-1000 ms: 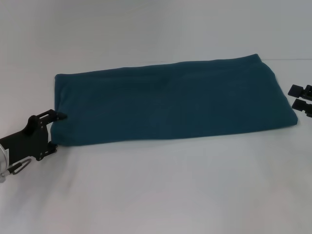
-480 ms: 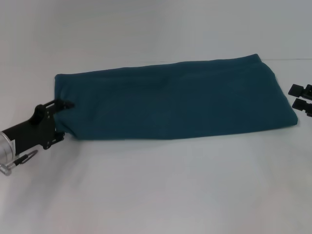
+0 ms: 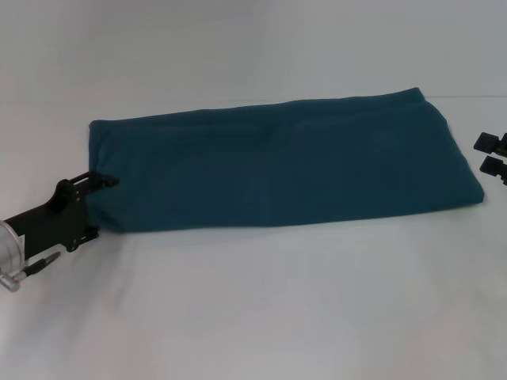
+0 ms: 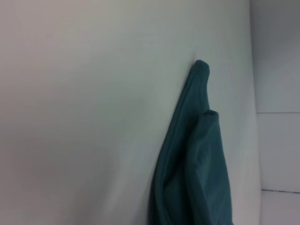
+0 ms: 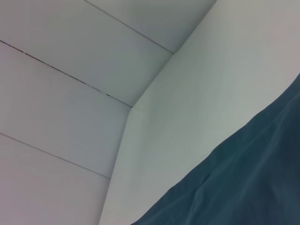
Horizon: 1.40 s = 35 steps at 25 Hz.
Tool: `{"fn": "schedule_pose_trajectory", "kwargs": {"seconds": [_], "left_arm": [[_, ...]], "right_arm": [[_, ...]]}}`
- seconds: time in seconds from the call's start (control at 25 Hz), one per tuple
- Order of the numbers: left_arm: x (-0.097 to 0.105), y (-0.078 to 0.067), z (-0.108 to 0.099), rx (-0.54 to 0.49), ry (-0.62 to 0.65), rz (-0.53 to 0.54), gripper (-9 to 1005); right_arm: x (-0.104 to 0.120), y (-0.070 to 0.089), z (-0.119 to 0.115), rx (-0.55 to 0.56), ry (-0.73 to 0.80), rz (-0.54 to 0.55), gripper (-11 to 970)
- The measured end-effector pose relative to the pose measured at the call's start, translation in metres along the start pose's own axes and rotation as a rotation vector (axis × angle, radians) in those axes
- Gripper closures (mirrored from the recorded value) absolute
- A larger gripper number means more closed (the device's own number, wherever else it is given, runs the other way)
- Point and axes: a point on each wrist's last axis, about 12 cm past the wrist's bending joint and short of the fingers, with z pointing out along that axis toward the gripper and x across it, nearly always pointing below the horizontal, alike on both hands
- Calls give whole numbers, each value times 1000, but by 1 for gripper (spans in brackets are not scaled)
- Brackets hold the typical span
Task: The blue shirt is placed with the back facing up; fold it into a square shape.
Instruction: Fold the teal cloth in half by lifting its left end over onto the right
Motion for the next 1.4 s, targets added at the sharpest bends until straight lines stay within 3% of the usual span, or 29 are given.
{"fn": "schedule_pose_trajectory", "kwargs": {"seconds": [0.36,0.6,0.92,1.4], "left_arm": [[2,-9,14,-24,18,36,275],[2,-10,13,-17,23,42,276],[3,-8,11,-17,23,41,536],[1,-8,8,-10,22,90,837]], "right_arm": [[-2,1,1,2,-1,-4,271],[-2,0,1,4,-2,-2,271],[-1,-1,-1,5,-2,6,271],[1,-3,-2,13,-5,9,271]]}}
